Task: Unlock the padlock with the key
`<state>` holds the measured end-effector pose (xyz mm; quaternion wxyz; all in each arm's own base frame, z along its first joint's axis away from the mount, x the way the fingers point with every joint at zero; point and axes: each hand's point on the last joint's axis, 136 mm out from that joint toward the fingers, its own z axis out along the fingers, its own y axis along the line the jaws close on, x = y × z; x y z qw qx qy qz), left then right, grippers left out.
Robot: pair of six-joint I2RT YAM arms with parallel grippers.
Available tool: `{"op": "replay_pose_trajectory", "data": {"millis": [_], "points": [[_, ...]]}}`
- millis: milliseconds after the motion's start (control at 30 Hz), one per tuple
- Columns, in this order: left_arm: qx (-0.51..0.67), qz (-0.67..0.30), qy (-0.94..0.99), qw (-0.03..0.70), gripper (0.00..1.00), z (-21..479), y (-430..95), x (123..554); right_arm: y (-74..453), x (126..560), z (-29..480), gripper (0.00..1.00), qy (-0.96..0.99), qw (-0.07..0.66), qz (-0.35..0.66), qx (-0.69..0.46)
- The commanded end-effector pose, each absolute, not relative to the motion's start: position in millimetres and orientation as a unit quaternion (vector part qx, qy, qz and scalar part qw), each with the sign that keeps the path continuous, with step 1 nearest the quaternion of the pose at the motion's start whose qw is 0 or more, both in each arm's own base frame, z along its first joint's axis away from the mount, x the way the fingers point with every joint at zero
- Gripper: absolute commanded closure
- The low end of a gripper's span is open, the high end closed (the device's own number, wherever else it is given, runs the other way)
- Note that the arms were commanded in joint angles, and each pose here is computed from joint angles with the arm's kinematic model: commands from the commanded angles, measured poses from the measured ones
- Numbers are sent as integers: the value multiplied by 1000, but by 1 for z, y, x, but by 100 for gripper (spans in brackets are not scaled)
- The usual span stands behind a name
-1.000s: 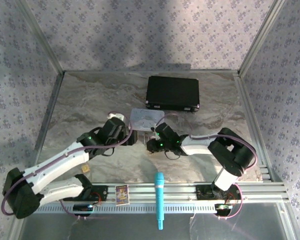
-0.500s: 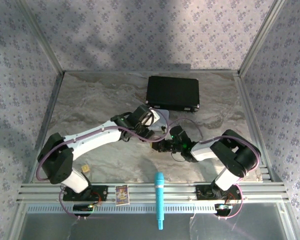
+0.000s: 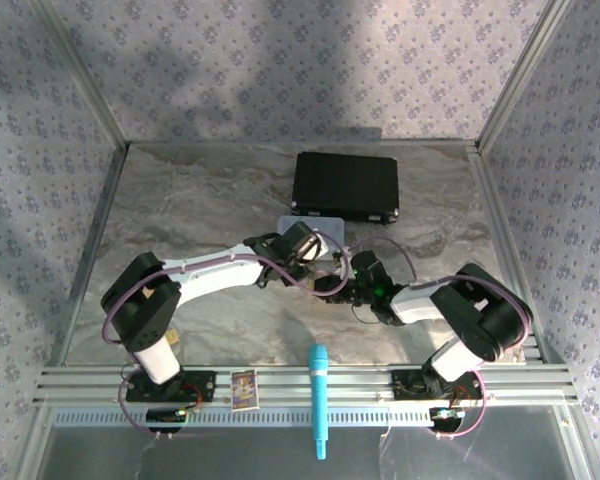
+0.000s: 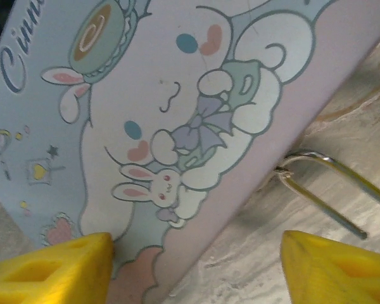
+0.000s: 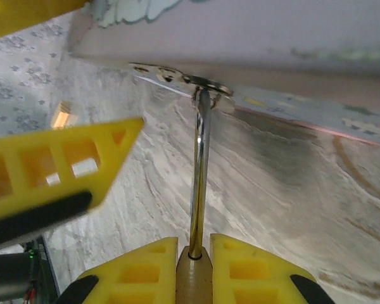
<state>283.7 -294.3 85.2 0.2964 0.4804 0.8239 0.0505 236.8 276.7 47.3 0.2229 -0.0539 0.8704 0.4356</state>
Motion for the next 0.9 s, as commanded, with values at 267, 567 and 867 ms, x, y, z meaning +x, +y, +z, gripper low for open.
{"op": "replay_pose_trajectory", "data": {"millis": [267, 567, 867], "points": [[488, -8, 842, 229, 49, 72, -310, 208, 242, 235, 24, 100, 892, 178, 413, 50], [488, 89, 839, 224, 50, 46, -292, 223, 248, 252, 33, 100, 872, 214, 432, 81], [488, 98, 840, 218, 57, 32, -286, 221, 239, 273, 48, 100, 857, 254, 434, 115]]}}
